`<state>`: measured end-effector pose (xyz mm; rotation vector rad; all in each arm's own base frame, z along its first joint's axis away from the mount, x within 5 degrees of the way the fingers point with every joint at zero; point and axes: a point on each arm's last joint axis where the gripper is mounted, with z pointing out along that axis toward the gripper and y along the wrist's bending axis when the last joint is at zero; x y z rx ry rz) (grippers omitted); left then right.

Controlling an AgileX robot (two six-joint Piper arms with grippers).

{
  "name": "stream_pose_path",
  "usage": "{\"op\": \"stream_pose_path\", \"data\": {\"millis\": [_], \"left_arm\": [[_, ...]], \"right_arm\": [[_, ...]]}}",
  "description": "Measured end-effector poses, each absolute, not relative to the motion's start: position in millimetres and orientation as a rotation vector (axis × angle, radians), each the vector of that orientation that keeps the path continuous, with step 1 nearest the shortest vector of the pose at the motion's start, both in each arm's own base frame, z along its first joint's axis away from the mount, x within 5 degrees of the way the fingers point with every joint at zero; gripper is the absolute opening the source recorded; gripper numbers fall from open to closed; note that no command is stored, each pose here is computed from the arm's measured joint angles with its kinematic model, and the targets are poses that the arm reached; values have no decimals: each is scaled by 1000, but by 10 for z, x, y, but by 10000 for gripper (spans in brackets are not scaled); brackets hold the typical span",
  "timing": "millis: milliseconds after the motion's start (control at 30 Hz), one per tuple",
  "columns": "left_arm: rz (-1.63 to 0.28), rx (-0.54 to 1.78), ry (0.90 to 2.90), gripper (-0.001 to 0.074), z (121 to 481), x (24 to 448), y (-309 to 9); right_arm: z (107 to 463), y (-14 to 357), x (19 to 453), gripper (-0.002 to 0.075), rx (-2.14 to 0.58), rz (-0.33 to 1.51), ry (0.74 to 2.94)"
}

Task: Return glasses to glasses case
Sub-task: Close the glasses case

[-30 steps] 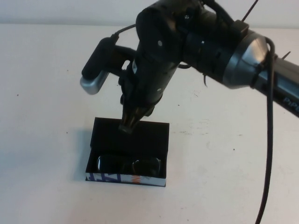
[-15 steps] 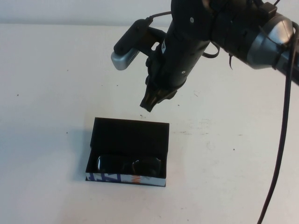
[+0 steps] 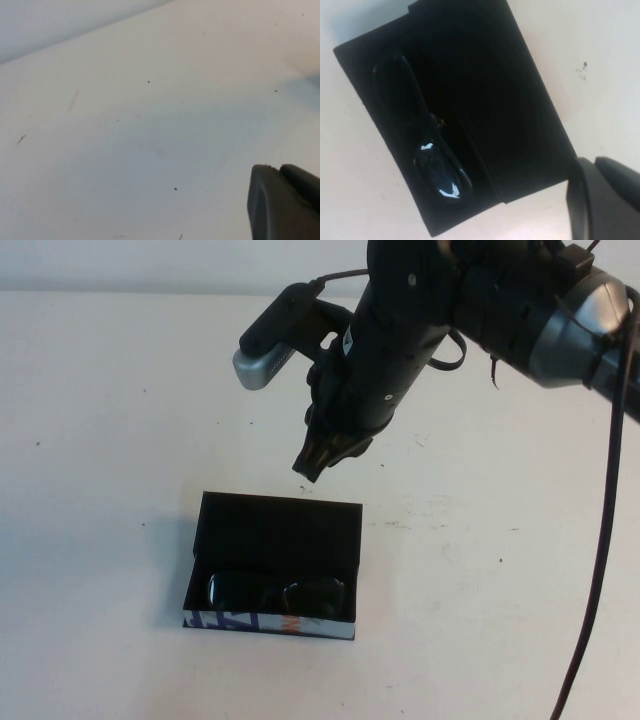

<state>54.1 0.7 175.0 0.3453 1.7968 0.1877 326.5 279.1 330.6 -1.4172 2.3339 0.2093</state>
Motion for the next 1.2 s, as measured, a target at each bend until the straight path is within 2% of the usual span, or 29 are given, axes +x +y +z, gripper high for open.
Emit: {"op": "stream_pose_path", "data": {"millis": [133, 333, 533, 633, 733, 833, 967, 1100, 1200], "left_arm": [[150, 313, 1783, -4, 1766, 545, -4], [-244, -20, 1700, -4, 1868, 555, -80], [-406, -158, 1620, -4, 1942, 559, -93], [-479, -254, 1685, -4, 1979, 566, -98], [-473, -292, 1835, -4, 2141, 642, -119], [-411, -193, 2036, -4, 2341, 781, -185], [-440, 39, 2290, -4, 2518, 1053, -397], [-564, 285, 2438, -4, 2474, 1334, -640], [-684, 372, 2491, -4, 2337, 1526, -788]], "right_arm": [[3306, 2797, 3260, -11, -1416, 221, 2335], [3202, 2832, 3295, -11, -1426, 226, 2357], [3073, 2861, 3339, -11, -1441, 212, 2383], [3071, 2846, 3351, -11, -1445, 181, 2380], [3070, 2830, 3364, -11, -1448, 147, 2376], [3072, 2824, 3379, -11, -1445, 126, 2366], [3081, 2824, 3407, -11, -1402, 124, 2362], [3095, 2774, 3486, -11, -1295, 175, 2386], [3114, 2674, 3597, -11, -1195, 278, 2403]]}}
